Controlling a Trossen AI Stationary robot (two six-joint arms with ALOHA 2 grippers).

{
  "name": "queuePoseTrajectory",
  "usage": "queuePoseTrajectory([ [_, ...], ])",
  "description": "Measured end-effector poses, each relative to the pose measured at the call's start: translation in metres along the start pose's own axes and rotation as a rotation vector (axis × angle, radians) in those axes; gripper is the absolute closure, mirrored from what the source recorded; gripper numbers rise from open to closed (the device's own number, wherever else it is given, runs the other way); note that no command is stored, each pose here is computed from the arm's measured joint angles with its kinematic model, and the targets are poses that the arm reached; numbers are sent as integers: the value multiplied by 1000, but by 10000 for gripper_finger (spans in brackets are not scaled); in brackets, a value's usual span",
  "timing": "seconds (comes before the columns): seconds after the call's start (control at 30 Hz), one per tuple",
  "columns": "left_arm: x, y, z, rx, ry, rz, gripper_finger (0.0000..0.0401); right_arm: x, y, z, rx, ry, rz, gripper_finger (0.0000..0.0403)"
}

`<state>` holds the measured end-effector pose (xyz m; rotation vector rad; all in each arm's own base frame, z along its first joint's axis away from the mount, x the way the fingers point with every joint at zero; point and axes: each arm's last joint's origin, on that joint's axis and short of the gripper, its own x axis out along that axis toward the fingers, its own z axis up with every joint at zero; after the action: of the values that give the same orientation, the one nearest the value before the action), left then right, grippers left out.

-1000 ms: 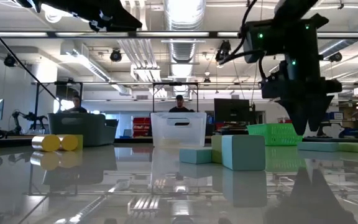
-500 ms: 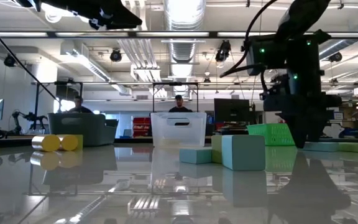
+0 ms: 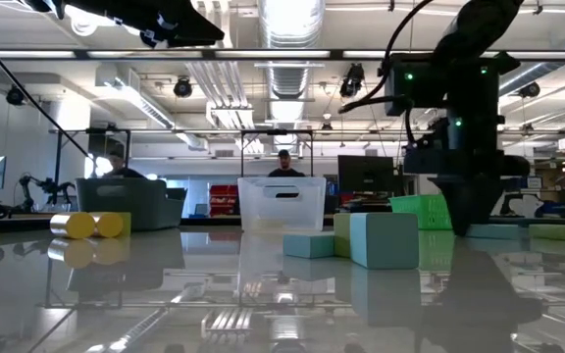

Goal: Sort & place blocks by color
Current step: Put the blue block into the green bin

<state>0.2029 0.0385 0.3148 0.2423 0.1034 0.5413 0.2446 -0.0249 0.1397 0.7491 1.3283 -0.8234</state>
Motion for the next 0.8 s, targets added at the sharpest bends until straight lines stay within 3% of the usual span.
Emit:
queuePoseTrajectory([
  [0.17, 0, 0, 0, -1, 0, -1, 187, -15, 8, 7, 6, -25, 43, 287],
  [0.3, 0, -1, -1, 0, 3, -2, 187, -44, 18, 19, -29, -61, 82, 287],
  [0.43, 1, -1, -1, 2, 5, -3, 187, -76, 17, 40, -71, -107, 45, 287],
  [0.63, 0, 0, 0, -4, -8, 1, 187, -101, -7, 81, -83, -170, -17, 287],
  [0.8, 0, 0, 0, -4, -6, 1, 187, -100, -49, 111, -24, -168, -59, 287],
])
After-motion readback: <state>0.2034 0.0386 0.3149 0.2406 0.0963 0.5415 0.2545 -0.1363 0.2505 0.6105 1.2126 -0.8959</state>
